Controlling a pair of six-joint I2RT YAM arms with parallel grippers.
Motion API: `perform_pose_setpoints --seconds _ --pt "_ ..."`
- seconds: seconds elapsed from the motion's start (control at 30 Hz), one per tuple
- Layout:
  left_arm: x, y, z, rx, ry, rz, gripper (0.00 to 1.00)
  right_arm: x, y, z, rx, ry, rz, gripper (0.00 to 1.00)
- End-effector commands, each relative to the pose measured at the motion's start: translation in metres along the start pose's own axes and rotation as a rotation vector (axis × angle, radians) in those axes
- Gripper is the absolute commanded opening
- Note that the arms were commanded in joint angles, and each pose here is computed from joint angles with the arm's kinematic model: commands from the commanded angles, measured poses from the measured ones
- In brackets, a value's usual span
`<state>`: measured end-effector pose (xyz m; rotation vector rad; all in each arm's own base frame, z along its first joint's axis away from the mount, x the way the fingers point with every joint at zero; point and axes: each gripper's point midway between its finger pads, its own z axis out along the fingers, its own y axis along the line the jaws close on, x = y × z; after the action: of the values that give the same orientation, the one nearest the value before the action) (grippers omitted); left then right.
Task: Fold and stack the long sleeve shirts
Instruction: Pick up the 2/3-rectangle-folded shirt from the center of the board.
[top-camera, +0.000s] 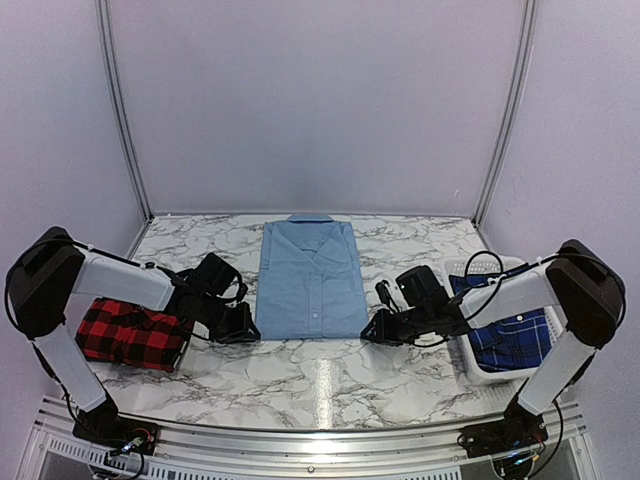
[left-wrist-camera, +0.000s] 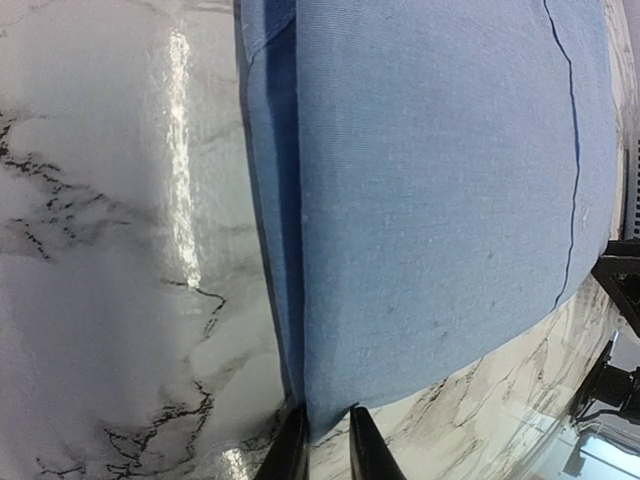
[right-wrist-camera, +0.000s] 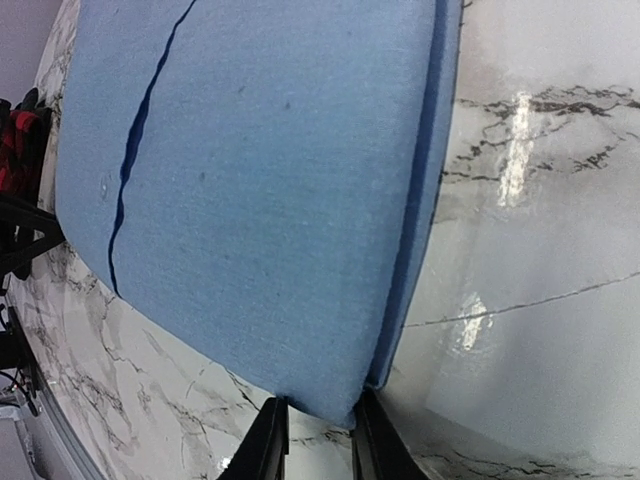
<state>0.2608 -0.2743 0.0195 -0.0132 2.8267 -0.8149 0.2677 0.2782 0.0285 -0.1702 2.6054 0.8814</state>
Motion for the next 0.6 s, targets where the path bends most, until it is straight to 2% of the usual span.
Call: perform_pose_setpoints --seconds 0.0,0.1,0.2,0.57 --pt "0.007 0.009 0.008 -0.031 0.042 -0.009 0.12 -0.008 -0.002 0.004 0.020 -0.008 -0.019 0.19" --pt "0.005 0.006 0.007 -0.023 0.039 -0.003 0.08 -0.012 0.000 0.004 0.031 -0.014 -0.039 0.12" --pt "0.003 0.001 0.005 -0.010 0.035 0.000 0.01 -0.014 0.003 0.003 0.044 -0.020 -0.061 0.00" --pt "0.013 -0.016 -0.019 0.002 0.004 0.058 0.00 0.000 0.017 -0.013 0.066 -0.037 -0.108 0.00"
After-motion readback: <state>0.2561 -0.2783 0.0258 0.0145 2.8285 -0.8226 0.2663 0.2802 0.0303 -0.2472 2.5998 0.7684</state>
